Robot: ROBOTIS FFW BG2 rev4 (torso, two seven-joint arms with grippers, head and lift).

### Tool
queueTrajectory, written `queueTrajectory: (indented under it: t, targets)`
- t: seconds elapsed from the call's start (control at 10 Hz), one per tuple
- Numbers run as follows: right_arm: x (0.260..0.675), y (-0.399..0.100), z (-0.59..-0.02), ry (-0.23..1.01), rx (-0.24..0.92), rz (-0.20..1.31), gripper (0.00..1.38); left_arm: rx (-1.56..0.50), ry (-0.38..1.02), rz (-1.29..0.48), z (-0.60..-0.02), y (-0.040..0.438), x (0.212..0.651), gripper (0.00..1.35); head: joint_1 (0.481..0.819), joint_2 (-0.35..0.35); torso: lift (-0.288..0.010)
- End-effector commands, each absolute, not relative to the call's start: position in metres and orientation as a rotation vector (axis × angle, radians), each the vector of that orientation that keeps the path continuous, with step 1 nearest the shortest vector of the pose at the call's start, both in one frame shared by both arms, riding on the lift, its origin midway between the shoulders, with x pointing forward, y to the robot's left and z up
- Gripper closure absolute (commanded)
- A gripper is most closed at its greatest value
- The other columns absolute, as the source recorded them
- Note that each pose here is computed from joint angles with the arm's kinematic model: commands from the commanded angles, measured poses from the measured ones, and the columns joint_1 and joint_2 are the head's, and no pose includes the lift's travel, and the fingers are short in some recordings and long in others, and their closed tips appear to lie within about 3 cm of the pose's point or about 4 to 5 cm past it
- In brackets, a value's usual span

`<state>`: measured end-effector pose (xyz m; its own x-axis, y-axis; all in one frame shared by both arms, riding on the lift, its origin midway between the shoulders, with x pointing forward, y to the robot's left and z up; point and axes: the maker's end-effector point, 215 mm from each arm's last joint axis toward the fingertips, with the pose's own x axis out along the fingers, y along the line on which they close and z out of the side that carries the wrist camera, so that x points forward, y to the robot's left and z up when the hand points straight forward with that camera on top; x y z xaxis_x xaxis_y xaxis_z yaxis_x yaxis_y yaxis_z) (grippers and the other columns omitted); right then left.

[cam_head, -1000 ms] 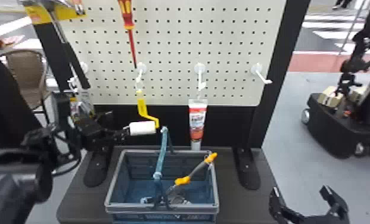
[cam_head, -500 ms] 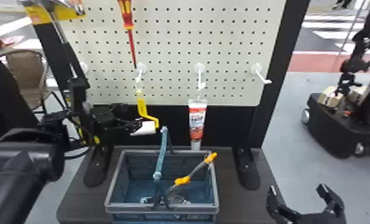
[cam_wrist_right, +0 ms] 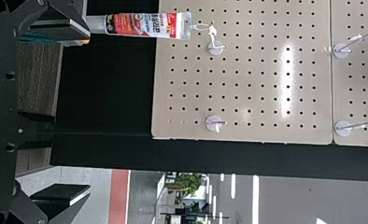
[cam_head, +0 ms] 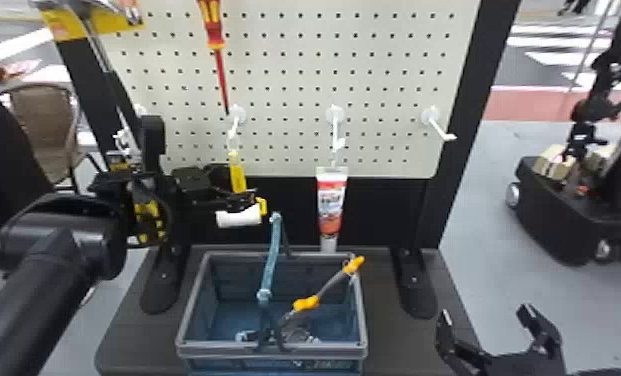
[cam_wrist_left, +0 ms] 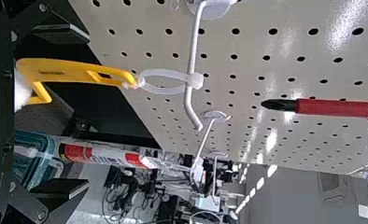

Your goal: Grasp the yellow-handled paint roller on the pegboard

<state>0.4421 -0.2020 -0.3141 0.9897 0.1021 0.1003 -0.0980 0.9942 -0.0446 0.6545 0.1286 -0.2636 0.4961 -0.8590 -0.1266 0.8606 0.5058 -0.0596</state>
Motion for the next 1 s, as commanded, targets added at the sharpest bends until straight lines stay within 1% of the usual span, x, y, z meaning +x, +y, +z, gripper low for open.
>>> queueTrajectory:
  t: [0.0,0.1,0.2,0.3,0.4,0.9]
  targets:
    - [0.442,-0.202,-0.314,-0.103,-0.036,0.102,0.14,0.024,0.151,-1.036,-0.266,0.129,0.656,0.31,0.549,0.0,-0.1]
    - [0.44,-0.203,-0.316,-0.1,-0.034,0.101,0.14,0.023,0.162,-1.023,-0.272,0.131,0.656,0.8,0.549,0.0,-0.1]
    - [0.44,-0.203,-0.315,-0.102,-0.034,0.102,0.14,0.016,0.174,-1.012,-0.275,0.132,0.658,1.01,0.549,0.0,-0.1]
    - [0.44,-0.203,-0.315,-0.102,-0.034,0.102,0.14,0.025,0.178,-1.012,-0.277,0.132,0.658,1.15,0.549,0.0,-0.1]
    - [0.441,-0.203,-0.314,-0.106,-0.034,0.102,0.14,0.026,0.175,-1.009,-0.276,0.132,0.658,1.21,0.549,0.0,-0.1]
    - [0.44,-0.204,-0.317,-0.098,-0.028,0.101,0.14,0.015,0.175,-0.987,-0.28,0.136,0.66,1.21,0.549,0.0,-0.1]
